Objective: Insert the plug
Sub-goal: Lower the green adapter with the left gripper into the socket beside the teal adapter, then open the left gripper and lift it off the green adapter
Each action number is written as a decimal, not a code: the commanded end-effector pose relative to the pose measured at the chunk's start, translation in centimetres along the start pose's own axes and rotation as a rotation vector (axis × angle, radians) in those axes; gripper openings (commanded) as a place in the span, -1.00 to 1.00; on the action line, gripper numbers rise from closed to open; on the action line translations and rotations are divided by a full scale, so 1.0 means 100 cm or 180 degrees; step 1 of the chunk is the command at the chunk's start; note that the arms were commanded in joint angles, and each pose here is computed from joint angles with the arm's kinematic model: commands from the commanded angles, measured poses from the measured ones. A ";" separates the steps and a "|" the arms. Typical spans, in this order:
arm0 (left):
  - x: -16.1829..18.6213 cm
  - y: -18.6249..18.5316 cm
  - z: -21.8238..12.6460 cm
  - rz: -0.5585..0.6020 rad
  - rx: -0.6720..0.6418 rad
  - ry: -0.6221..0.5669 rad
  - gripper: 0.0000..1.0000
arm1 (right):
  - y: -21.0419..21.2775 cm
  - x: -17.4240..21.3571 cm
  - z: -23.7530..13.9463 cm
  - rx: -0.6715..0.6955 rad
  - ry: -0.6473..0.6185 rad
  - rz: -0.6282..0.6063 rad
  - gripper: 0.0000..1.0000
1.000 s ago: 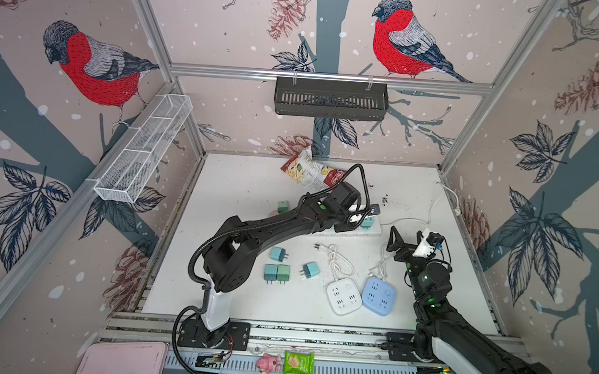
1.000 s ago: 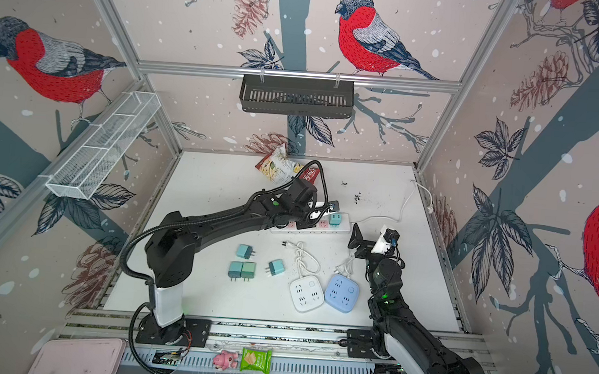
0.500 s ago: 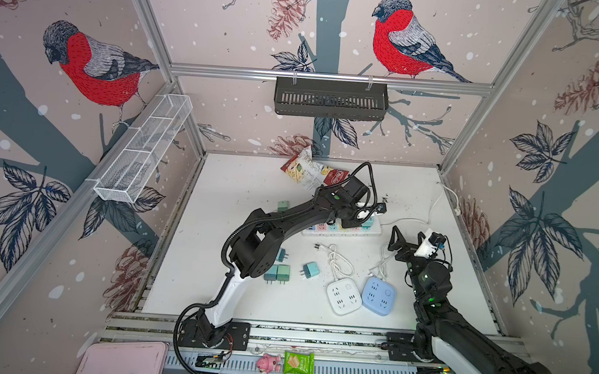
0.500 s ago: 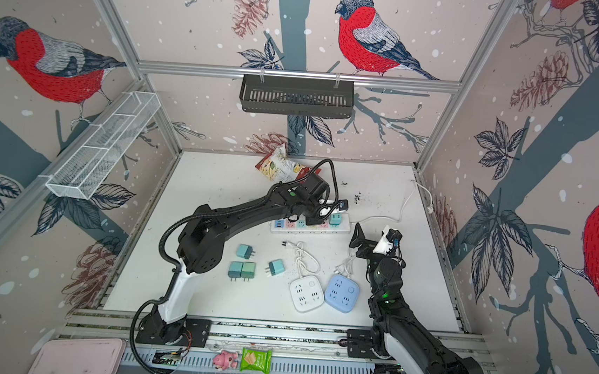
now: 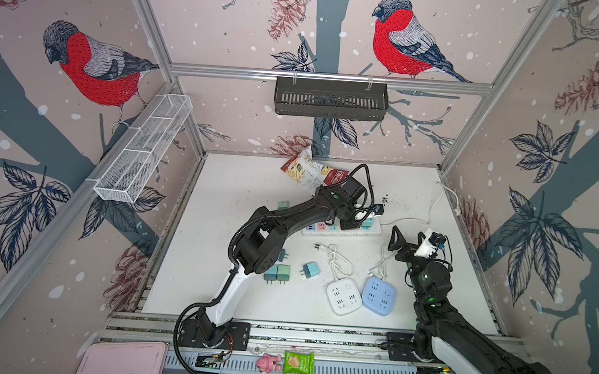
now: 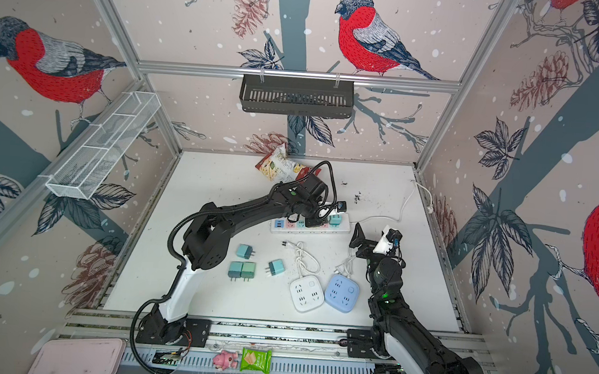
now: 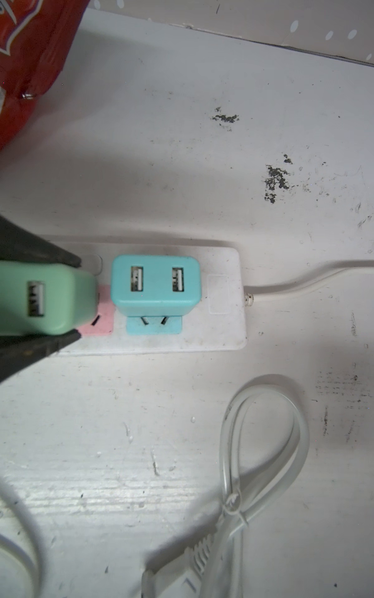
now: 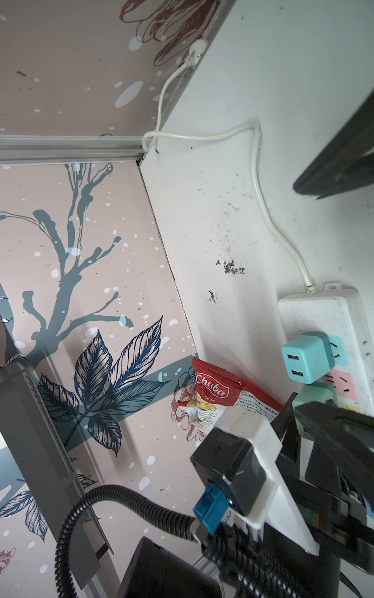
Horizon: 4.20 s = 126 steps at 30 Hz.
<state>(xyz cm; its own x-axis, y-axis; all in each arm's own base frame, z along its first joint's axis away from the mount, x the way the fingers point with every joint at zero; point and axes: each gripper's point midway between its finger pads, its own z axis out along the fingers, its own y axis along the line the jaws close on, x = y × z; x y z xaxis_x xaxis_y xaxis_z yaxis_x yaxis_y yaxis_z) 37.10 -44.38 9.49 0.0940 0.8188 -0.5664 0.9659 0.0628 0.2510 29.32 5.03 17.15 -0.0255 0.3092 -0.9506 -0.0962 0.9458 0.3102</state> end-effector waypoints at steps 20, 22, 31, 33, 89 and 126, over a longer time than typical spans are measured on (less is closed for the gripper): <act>0.000 -0.005 0.010 -0.0081 0.0378 -0.0326 -1.00 | 0.000 -0.005 0.001 0.0005 -0.0049 0.0034 0.99; 0.000 -0.004 0.008 -0.0119 0.0436 -0.0388 -1.00 | 0.000 -0.005 0.001 0.0004 -0.0048 0.0036 0.99; 0.002 -0.009 0.002 -0.0160 0.0768 -0.0674 -1.00 | 0.000 -0.004 0.002 0.0013 -0.0041 0.0036 0.99; 0.003 -0.010 0.003 -0.0156 0.0767 -0.0677 -1.00 | 0.000 -0.005 0.002 0.0015 -0.0044 0.0033 0.99; 0.042 -0.002 0.031 -0.0432 0.0536 -0.0052 -1.00 | -0.002 -0.003 0.005 0.0054 -0.0013 0.0038 0.99; 0.115 0.029 -0.255 -0.2842 -0.2590 -0.1897 0.98 | -0.003 0.031 0.050 0.0279 0.0805 0.0149 0.89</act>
<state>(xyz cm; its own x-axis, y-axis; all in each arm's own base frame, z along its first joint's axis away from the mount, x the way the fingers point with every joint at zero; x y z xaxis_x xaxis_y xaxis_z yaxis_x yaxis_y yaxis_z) 33.39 -22.43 20.03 -0.3382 0.1814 -0.9234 0.4892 0.8722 -0.0078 34.22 5.47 13.18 -0.3008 0.3497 -0.8872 0.0505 0.9349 0.3514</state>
